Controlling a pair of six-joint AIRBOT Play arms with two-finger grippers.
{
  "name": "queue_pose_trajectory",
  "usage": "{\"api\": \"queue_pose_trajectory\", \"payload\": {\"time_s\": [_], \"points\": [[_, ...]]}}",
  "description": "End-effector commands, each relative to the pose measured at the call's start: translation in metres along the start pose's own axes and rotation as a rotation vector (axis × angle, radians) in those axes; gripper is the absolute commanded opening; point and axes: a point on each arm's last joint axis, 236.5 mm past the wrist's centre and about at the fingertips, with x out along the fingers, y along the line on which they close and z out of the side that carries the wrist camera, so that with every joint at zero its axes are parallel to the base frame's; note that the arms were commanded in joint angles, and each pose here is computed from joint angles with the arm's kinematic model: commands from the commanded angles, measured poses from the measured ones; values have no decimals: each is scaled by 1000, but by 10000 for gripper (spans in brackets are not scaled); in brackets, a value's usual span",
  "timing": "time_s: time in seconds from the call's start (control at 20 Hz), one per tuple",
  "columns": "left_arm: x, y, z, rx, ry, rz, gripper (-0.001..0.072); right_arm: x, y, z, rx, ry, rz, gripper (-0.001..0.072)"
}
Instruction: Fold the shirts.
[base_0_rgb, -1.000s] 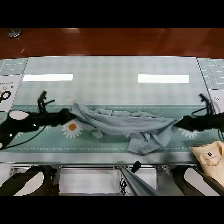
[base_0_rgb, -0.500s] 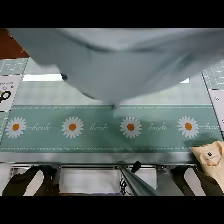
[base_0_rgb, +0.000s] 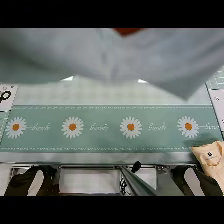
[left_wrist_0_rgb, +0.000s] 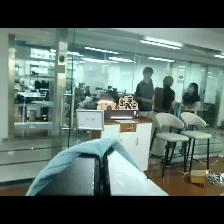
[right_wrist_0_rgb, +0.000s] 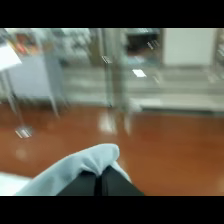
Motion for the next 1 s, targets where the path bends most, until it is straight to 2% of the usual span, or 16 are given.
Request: {"api": "queue_pose_trajectory", "payload": {"time_s": [0.0,0.1,0.2,0.4,0.65,0.75,0.95], "points": [[-27,16,-25,18,136,155,23,-20,-21,-51,-7,238,-147,29],[-39,44,-70,5,334,265,23,-26,-37,-70,24,324,-210,28],[-52,67,-120,-27,555,331,23,-26,-42,-87,47,405,-205,28],[-51,104,-208,-161,833,362,23,-9,-81,-151,140,692,-223,27],[-56,162,-347,-339,1075,417,24,53,-123,-289,138,1119,-228,28],[-54,186,-389,-372,1100,448,24,107,-147,-327,119,1126,-245,28],[-44,236,-432,-327,1120,514,24,227,-172,-357,257,878,-276,29]]}}
